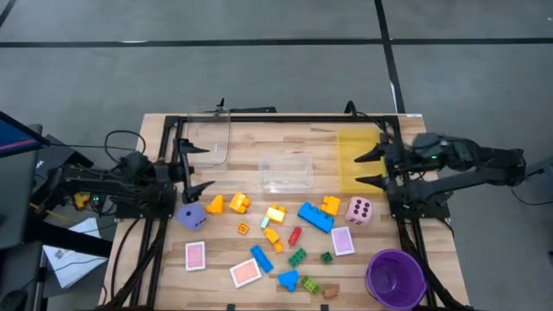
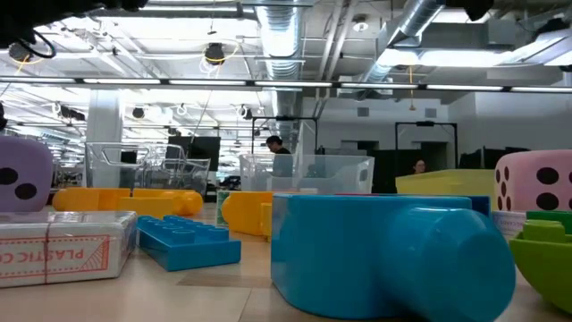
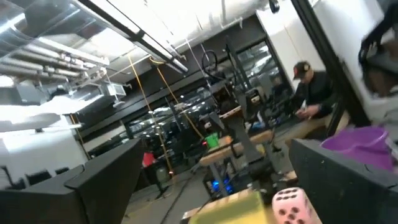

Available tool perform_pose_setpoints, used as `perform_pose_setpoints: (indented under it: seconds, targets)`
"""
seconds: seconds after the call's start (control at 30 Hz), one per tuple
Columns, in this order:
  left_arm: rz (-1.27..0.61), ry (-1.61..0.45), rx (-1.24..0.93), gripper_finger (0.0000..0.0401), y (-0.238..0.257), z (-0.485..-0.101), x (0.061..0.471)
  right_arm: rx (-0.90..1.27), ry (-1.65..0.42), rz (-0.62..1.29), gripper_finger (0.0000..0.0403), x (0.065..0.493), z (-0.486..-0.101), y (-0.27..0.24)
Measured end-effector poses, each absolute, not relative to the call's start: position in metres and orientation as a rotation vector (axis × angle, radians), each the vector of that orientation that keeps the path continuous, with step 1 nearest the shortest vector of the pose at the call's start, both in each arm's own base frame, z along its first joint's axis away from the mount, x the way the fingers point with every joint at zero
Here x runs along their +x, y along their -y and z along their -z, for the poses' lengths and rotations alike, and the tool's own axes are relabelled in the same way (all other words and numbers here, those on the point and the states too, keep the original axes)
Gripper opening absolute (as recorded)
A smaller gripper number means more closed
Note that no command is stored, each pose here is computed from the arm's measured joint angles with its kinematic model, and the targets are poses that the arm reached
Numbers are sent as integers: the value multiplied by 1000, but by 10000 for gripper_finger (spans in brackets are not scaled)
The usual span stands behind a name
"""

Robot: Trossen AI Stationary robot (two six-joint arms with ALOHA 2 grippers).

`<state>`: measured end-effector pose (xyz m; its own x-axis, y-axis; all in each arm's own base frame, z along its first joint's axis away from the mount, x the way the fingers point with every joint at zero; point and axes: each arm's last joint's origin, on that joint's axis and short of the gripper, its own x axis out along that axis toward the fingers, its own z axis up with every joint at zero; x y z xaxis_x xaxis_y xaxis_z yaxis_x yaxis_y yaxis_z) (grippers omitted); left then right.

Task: Pick & Place Toys
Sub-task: Put the pink die into the top transparent bin

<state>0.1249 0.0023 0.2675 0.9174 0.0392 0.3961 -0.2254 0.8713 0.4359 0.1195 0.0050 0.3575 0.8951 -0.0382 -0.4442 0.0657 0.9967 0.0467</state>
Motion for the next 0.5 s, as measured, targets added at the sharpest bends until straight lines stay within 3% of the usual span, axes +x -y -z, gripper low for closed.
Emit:
perform_pose_setpoints:
  seconds: [0.2,0.5]
  targets:
    - [-164,406,562,400,-3,-268,134,18,-772,65,271,143,-360,-8]
    - [-179,418,587,399,-3,-269,134,-357,-1282,-119,271,173,-316,-28]
